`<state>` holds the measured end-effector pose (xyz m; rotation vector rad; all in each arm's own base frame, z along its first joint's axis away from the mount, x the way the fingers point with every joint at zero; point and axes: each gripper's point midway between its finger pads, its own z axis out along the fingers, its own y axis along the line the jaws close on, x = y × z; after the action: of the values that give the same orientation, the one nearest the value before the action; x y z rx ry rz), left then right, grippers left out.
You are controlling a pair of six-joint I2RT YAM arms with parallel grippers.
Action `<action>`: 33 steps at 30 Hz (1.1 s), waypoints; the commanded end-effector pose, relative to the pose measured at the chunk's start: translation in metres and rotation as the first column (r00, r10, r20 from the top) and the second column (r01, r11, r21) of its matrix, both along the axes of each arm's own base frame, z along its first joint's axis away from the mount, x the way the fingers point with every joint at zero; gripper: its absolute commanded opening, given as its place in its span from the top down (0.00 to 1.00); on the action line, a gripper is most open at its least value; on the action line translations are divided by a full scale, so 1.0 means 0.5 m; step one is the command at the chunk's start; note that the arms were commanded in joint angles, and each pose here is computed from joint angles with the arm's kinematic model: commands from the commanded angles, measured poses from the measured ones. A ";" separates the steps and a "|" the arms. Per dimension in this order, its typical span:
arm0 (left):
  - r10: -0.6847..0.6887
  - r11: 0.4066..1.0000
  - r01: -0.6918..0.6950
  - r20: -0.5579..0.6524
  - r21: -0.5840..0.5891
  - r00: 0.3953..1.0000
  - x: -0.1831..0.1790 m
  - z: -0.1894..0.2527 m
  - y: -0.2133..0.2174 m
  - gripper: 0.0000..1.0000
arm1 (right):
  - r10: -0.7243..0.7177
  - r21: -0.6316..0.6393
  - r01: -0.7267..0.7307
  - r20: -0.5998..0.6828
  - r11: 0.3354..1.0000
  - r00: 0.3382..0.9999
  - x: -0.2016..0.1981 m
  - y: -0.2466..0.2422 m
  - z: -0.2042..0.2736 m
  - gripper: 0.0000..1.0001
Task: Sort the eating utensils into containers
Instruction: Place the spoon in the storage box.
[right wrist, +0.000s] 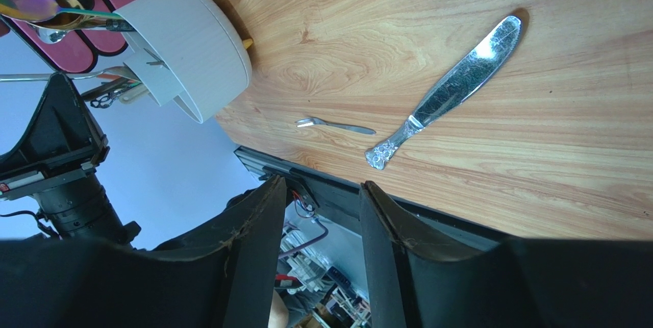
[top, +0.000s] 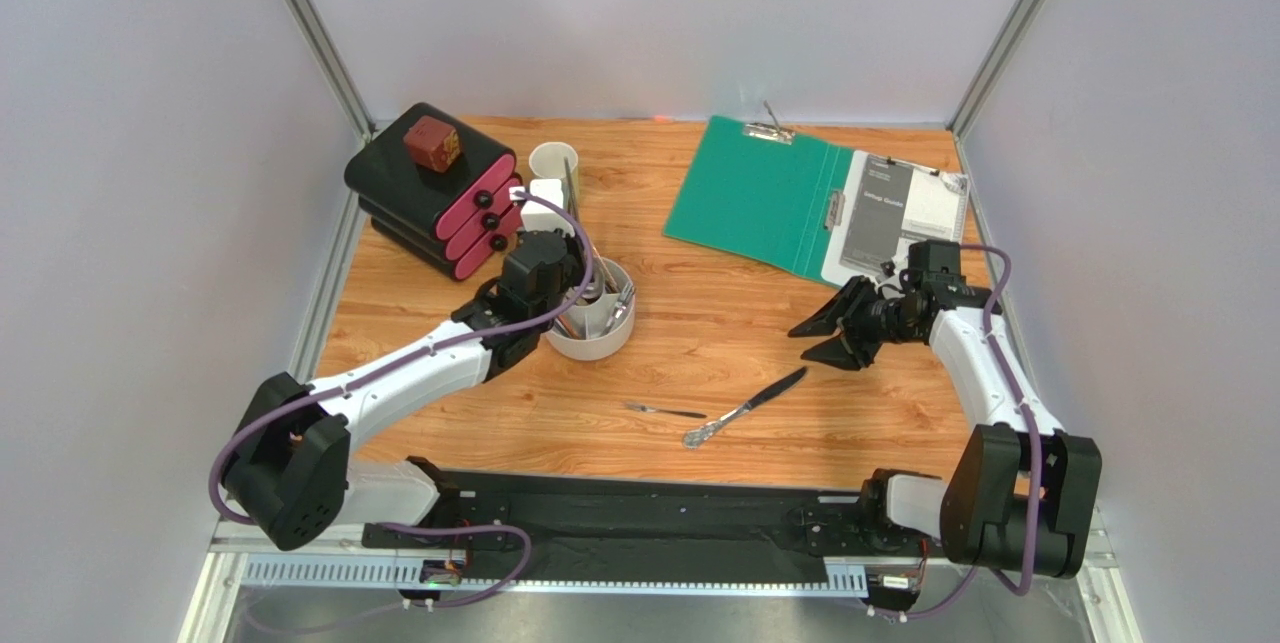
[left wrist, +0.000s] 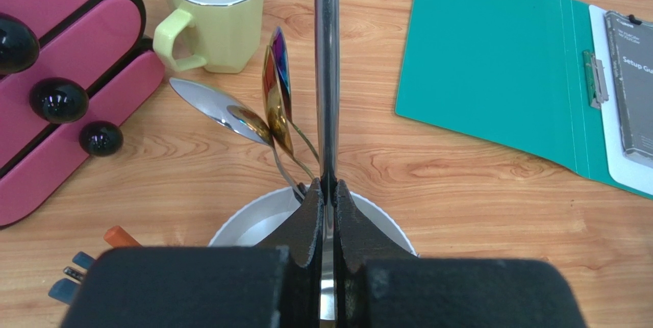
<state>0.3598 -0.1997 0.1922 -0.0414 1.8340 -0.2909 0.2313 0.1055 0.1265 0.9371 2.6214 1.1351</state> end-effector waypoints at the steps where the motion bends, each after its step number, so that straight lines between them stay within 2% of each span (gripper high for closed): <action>1: 0.000 0.999 0.006 0.111 -0.053 0.994 -0.002 0.059 -0.013 1.00 | 0.025 0.001 -0.025 0.057 1.000 0.998 0.009 0.006 0.015 0.55; 15: -0.064 0.998 0.064 0.050 0.010 0.997 -0.037 -0.018 -0.055 1.00 | 0.037 0.001 -0.038 0.084 0.999 0.996 0.009 0.014 0.019 0.55; 23: -0.056 0.997 0.056 0.001 0.055 0.998 -0.065 -0.077 -0.037 1.00 | 0.033 -0.003 -0.032 0.090 0.999 0.995 0.008 0.013 0.016 0.55; 33: -0.018 0.999 0.016 0.064 0.033 0.998 -0.077 -0.055 -0.006 1.00 | 0.023 -0.009 -0.022 0.097 1.000 0.995 0.010 0.012 0.015 0.55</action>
<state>0.3157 -0.2075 0.1416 0.0543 1.8523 -0.2723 0.2314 0.1109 0.1282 0.8745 2.6075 1.1432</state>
